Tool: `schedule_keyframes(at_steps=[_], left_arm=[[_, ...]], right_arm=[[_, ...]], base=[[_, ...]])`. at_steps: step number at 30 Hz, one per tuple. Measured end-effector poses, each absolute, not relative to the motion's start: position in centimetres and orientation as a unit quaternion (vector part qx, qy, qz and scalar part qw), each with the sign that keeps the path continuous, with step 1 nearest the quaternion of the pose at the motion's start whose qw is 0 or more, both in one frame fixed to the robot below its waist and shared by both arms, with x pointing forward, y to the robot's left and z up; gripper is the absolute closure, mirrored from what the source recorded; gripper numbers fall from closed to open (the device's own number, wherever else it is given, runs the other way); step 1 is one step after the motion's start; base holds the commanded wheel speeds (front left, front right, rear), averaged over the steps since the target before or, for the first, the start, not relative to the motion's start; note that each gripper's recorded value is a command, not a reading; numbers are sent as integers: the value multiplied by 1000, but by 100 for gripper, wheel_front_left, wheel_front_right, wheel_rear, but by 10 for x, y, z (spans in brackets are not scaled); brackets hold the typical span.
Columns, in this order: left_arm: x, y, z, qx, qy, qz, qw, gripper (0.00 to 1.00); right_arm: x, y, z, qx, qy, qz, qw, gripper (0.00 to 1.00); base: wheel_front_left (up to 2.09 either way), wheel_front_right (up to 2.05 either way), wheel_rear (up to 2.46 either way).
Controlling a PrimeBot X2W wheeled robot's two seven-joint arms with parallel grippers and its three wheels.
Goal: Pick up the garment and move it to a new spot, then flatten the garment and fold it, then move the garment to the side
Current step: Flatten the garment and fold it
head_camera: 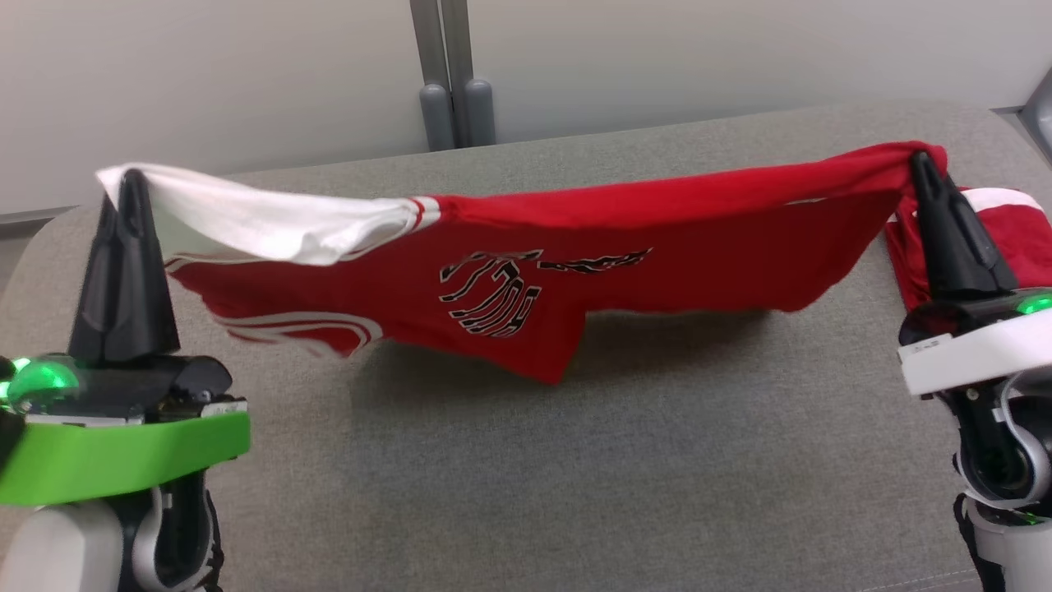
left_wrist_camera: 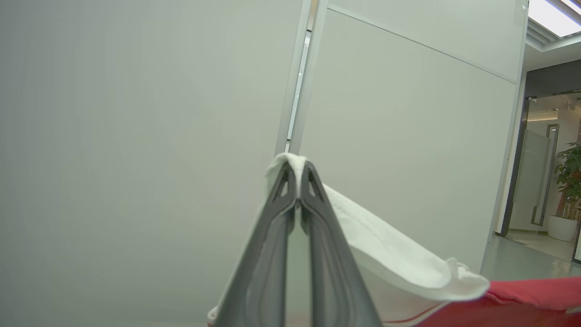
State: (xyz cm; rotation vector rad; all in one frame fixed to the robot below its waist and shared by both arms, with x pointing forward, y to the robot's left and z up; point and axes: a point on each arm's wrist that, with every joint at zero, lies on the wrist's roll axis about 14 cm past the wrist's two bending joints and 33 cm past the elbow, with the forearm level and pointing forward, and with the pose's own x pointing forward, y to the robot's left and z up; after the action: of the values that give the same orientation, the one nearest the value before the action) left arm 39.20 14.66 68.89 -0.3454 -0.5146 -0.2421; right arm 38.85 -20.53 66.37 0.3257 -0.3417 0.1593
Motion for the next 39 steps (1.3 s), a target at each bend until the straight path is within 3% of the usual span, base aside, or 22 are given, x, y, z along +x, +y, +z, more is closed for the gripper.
schedule_keyframes(at_steps=[9, 16, 25, 33, 34, 39], left_arm=[[365, 127, 783, -67, -357, -186, 913, 100], [399, 121, 802, 0, -355, -198, 914, 100], [520, 126, 803, 65, -312, -175, 932, 100], [600, 115, 824, 135, -344, -139, 919, 100], [628, 107, 818, 161, -347, -132, 914, 100], [670, 118, 758, 128, -300, -116, 938, 100]], right_arm=[[358, -218, 731, 135, -250, 79, 955, 100], [383, -210, 737, 114, -231, 90, 962, 100], [502, -193, 741, 101, -217, 100, 966, 100], [606, -176, 745, 31, -228, 74, 970, 100], [638, -171, 732, 1, -226, 63, 972, 100], [674, -168, 661, 16, -166, 52, 985, 100]], base=[[0, 0, 0], [0, 0, 0], [0, 0, 0], [0, 0, 0], [0, 0, 0], [0, 0, 0]])
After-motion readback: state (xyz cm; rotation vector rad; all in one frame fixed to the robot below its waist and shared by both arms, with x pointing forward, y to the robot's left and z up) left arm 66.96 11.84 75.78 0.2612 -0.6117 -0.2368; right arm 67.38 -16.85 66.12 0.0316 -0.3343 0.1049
